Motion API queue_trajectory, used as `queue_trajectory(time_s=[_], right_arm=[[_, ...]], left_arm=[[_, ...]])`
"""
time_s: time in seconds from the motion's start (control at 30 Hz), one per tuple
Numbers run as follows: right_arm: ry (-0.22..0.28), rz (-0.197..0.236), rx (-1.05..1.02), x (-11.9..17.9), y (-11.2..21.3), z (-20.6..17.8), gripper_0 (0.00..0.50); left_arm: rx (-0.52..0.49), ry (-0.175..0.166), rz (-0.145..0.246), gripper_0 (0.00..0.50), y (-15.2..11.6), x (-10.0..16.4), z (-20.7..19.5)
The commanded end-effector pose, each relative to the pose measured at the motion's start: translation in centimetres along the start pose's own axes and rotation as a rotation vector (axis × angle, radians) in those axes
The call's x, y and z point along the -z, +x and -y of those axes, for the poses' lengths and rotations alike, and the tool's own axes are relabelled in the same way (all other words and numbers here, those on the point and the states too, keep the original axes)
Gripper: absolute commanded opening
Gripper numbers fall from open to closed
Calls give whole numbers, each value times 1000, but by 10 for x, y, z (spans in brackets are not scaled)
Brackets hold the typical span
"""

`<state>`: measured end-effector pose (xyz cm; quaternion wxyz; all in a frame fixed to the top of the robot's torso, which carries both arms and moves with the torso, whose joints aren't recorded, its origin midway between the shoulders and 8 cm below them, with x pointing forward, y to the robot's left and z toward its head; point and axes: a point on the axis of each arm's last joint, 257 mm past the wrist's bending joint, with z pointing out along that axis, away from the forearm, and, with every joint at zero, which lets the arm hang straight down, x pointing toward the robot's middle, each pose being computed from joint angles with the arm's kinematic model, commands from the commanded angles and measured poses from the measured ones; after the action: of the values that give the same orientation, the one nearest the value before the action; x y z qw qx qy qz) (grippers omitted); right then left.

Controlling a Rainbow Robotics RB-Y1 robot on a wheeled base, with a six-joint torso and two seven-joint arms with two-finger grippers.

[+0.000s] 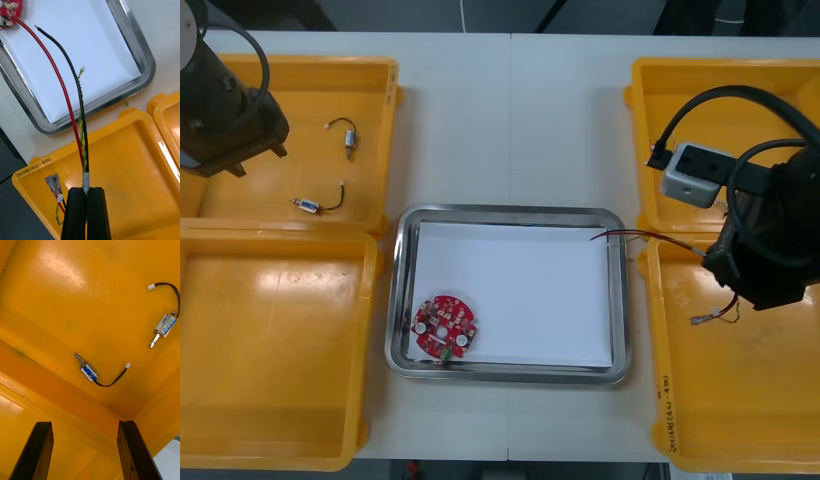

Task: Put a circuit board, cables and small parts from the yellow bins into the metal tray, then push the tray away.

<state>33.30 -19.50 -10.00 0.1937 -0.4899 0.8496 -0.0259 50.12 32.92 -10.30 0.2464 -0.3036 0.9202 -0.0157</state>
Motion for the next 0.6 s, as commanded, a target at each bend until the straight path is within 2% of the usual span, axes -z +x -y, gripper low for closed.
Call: queue_trajectory(time_s=[0.03, 0.13, 0.2, 0.33, 0.4, 0.53, 0.6], right_arm=[[-4, 62, 137, -8, -33, -21, 0], [-3, 75, 174, -19, -46, -30, 0], [4, 90, 201, -26, -58, -37, 0], [33, 86, 269, -39, -68, -39, 0], [47, 59, 313, -52, -67, -38, 0], [38, 5, 375, -72, -63, -43, 0], [49, -19, 407, -83, -63, -44, 0]], left_arm=[[60, 42, 36, 500, -26, 8, 25], [105, 37, 26, 500, -33, -5, 28], [138, 42, 3, 500, -35, -17, 31], [181, 39, -24, 500, -36, -34, 34], [210, 33, -42, 500, -37, -44, 34], [242, 32, -75, 500, -34, -58, 35], [255, 30, -93, 500, -30, -65, 34]])
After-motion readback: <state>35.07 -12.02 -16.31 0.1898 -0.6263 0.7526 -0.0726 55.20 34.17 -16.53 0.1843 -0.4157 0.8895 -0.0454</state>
